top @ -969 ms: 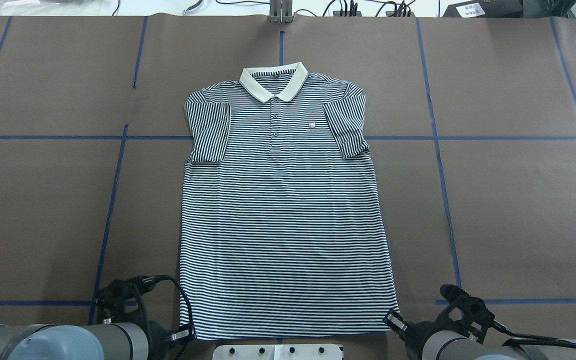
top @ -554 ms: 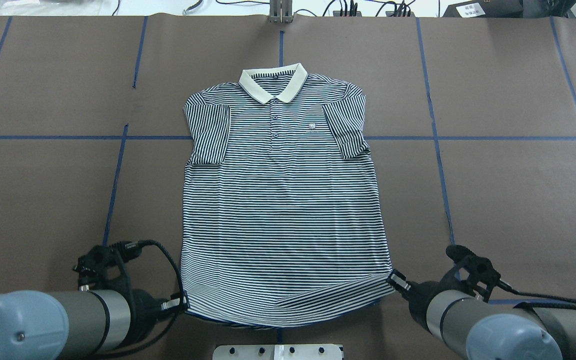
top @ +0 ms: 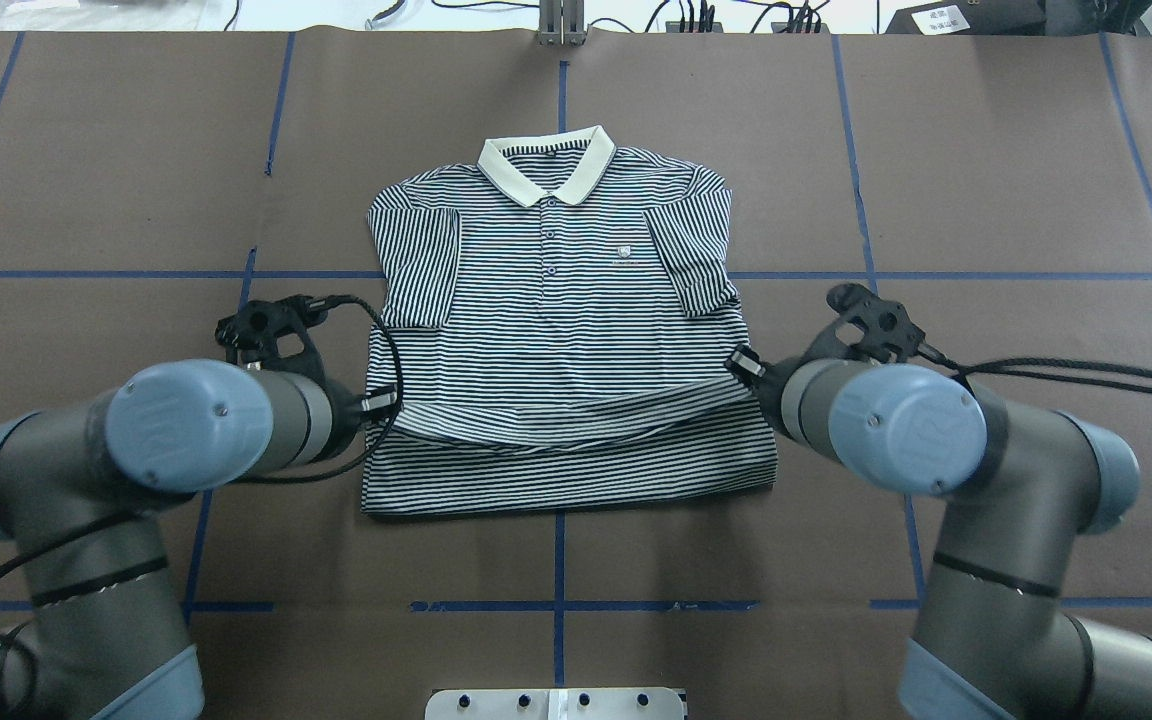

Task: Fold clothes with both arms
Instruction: 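Lift the hem with both grippers and fold it toward the collar, then lower the hem near the collar and open both grippers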

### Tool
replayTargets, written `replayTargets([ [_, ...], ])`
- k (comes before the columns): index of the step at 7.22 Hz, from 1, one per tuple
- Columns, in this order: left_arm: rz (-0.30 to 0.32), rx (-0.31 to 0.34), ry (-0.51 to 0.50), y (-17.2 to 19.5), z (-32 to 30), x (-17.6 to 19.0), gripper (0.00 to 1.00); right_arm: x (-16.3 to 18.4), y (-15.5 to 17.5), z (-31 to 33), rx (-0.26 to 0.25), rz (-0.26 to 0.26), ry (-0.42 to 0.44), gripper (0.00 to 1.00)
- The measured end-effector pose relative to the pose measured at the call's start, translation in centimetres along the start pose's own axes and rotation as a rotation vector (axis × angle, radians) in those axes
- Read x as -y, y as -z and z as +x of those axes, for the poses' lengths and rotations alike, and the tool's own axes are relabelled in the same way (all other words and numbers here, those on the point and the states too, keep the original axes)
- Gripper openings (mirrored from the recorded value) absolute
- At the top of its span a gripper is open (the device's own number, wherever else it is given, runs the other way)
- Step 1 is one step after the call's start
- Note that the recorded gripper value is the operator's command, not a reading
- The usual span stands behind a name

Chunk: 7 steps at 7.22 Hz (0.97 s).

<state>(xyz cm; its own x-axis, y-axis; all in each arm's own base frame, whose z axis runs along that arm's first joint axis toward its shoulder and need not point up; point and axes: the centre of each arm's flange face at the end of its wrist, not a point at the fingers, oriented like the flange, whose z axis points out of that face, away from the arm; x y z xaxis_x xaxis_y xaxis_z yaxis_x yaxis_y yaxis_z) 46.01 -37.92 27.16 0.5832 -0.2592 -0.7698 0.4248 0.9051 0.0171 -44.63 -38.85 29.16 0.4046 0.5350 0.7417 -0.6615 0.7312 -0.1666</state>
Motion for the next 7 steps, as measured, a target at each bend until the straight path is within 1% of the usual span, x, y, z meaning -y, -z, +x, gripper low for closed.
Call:
replayTargets([
  [1, 0.061, 0.011, -0.047, -1.4, 0.6, 4.9, 0.0, 3.9, -2.3, -3.4, -0.02, 0.028, 0.005, 0.0],
  [2, 0.113, 0.004, -0.072, -2.7, 0.4, 9.2, 0.0, 7.3, -4.5, -6.1, -0.048, 0.052, 0.007, 0.0],
  [3, 0.15, -0.01, -0.075, -5.3, 0.2, 12.4, 0.0, 9.8, -6.9, -8.7, -0.081, 0.076, 0.003, 0.0],
  [4, 0.175, -0.019, -0.071, -8.2, 0.2, 14.6, 0.0, 11.8, -9.1, -10.9, -0.102, 0.095, -0.004, 0.0],
  [5, 0.197, -0.02, -0.064, -9.9, 0.2, 16.3, 0.0, 13.7, -11.1, -12.2, -0.105, 0.11, -0.012, 0.0],
  [6, 0.222, -0.012, -0.066, -10.8, 0.5, 17.6, 0.0, 15.0, -12.6, -13.5, -0.101, 0.12, -0.015, 0.0],
  [7, 0.244, -0.002, -0.074, -11.3, 1.0, 18.9, 0.0, 15.7, -13.3, -14.8, -0.102, 0.125, -0.017, 0.0],
])
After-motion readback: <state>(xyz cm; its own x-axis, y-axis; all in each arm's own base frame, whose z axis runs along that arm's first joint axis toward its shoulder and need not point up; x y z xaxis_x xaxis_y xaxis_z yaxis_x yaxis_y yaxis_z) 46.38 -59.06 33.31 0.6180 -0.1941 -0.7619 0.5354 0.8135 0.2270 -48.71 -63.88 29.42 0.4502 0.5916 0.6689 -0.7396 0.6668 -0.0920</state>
